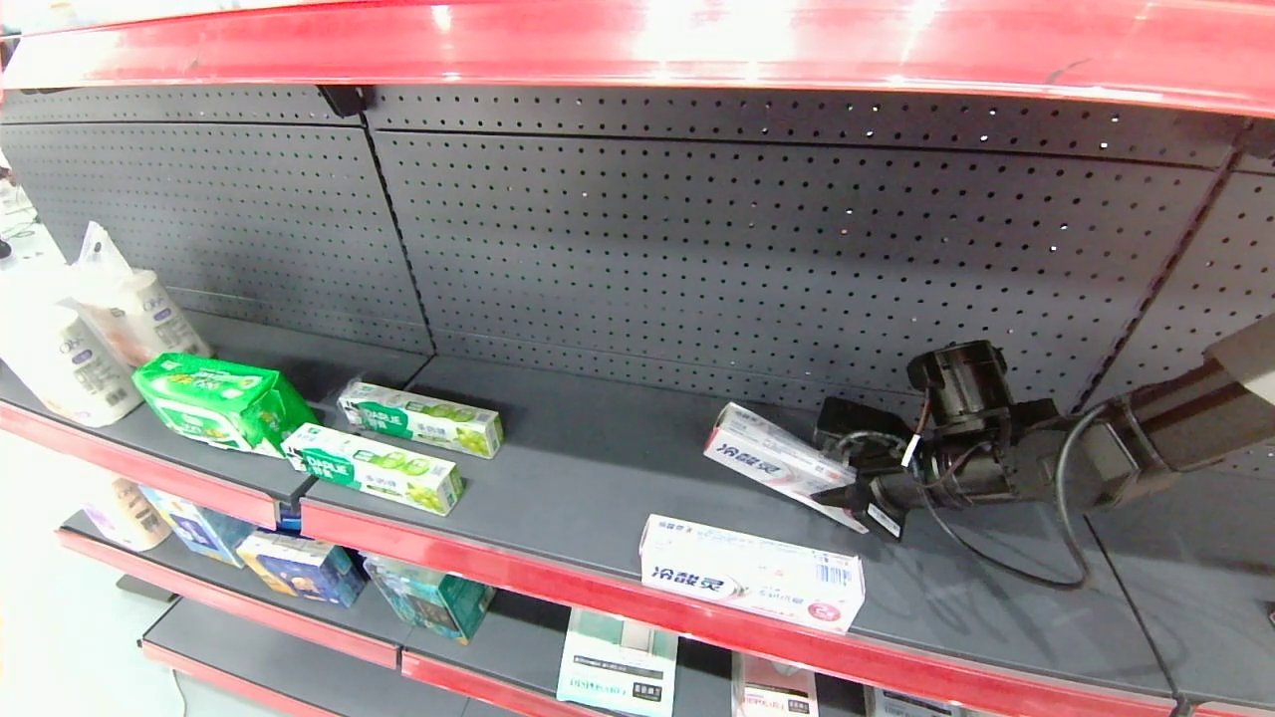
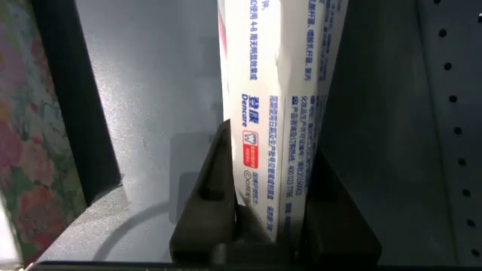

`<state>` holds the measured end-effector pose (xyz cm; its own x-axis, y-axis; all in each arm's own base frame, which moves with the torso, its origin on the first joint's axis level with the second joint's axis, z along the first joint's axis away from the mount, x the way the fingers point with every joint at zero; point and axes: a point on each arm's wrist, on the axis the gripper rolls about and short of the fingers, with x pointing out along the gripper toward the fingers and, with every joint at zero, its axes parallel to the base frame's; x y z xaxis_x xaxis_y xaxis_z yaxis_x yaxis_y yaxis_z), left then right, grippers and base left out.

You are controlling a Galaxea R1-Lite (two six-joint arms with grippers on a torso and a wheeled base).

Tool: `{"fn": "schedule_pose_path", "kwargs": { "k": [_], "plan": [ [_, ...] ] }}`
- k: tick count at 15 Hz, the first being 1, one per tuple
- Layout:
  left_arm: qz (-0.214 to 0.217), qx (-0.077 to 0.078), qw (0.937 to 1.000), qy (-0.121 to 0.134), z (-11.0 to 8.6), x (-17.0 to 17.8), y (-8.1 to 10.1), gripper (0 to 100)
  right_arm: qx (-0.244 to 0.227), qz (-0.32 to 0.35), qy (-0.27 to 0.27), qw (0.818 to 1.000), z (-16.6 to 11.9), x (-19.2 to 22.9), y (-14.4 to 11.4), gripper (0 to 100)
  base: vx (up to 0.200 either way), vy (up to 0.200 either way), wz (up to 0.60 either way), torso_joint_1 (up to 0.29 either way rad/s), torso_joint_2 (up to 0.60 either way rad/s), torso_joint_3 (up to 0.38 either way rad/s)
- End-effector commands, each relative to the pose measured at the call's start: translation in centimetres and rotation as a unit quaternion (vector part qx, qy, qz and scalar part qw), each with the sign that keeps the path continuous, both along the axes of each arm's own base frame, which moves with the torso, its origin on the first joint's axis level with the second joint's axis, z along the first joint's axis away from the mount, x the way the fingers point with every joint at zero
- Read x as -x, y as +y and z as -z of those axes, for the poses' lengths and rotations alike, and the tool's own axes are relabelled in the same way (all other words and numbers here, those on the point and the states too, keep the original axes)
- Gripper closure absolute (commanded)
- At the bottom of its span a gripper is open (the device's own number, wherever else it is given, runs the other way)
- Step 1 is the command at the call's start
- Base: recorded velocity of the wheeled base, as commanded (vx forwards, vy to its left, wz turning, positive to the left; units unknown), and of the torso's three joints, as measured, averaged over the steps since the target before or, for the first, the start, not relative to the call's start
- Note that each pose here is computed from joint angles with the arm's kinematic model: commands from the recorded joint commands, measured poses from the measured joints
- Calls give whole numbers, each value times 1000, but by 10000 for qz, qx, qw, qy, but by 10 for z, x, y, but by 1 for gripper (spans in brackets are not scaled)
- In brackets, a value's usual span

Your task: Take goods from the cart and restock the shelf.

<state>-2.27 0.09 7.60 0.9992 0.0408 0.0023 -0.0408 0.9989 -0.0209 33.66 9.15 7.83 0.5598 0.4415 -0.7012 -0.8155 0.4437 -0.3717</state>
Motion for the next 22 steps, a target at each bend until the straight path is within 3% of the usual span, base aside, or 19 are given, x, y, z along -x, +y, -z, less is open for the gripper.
{"fn": "schedule_pose_path", "kwargs": {
  "k": [1, 2, 3, 9, 16, 22],
  "plan": [
    [-3, 3, 10000, -4, 0, 0, 0, 0, 2, -49, 12, 10000, 1, 1, 3, 100, 0, 0, 0, 0, 0, 0],
    [-3, 3, 10000, -11, 0, 0, 0, 0, 2, -49, 12, 10000, 1, 1, 3, 100, 0, 0, 0, 0, 0, 0],
    [-3, 3, 10000, -4, 0, 0, 0, 0, 4, -39, 14, 10000, 1, 1, 3, 0, 0, 0, 0, 0, 0, 0],
    [-3, 3, 10000, -4, 0, 0, 0, 0, -40, 81, -38, 10000, -2, -2, -2, 0, 0, 0, 0, 0, 0, 0],
    [-3, 3, 10000, -4, 0, 0, 0, 0, -69, 618, 123, 9980, -5, 10, -24, 0, 0, 0, 0, 0, 0, 0],
    [-3, 3, 10000, -4, 0, 0, 0, 0, -472, 1267, 473, 9897, -9, 29, -40, 0, 0, 0, 0, 0, 0, 0]
  ]
}}
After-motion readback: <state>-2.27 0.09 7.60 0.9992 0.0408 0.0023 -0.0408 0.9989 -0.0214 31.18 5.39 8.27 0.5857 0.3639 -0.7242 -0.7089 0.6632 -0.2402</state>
